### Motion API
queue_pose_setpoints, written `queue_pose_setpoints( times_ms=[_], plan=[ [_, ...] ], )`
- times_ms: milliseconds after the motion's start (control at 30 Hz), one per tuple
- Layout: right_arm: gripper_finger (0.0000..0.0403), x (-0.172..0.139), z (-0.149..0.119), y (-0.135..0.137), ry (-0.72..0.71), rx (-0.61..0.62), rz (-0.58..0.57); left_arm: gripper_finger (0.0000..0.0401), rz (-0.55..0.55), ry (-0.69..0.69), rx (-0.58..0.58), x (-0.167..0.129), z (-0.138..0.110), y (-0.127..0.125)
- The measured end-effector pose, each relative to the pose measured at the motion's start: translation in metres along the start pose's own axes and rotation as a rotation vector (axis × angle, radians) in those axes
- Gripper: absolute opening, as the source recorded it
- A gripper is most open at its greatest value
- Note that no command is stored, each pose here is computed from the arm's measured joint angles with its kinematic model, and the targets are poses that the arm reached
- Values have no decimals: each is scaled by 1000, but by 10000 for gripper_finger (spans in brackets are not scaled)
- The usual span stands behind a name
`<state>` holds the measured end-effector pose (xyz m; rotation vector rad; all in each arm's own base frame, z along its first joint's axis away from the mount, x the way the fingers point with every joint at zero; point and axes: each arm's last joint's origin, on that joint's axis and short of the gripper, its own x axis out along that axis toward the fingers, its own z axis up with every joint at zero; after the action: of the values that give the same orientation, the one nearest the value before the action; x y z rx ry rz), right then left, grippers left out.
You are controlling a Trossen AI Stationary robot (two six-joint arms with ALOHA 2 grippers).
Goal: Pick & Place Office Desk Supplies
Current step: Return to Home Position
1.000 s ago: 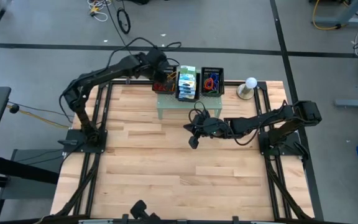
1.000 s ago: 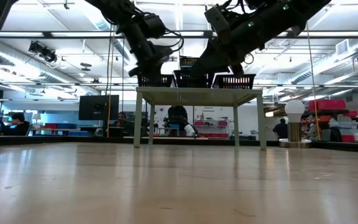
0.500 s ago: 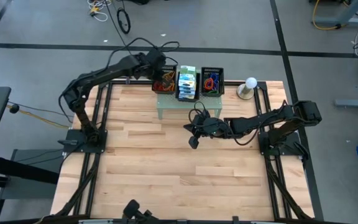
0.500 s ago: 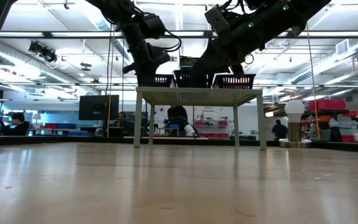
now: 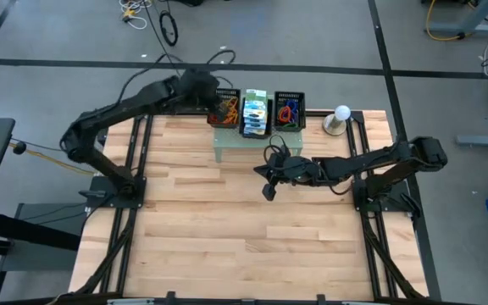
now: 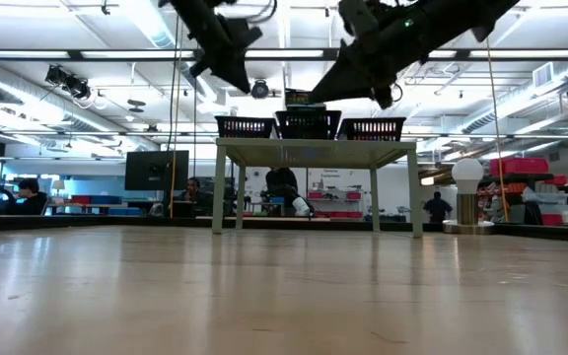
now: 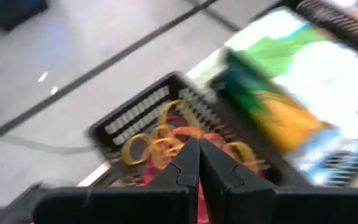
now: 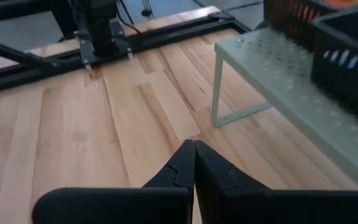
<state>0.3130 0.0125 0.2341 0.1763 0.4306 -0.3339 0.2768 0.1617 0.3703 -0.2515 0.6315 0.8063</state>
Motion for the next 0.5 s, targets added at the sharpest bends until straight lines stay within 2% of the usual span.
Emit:
queue_pose_setpoints(
  times_ms=[167,333,500],
  plan=[
    [7,-15,7,-6,-10,-26,15,9,-123,-126,48,-13,-32,-24],
    [6,-31,-10,-17,-24,1,113,7,-301,-259,60,-18,-90,-43],
    [4,-60,-32,-31,-10,61,189,7,-460,-338,78,-20,-150,-44]
  ],
)
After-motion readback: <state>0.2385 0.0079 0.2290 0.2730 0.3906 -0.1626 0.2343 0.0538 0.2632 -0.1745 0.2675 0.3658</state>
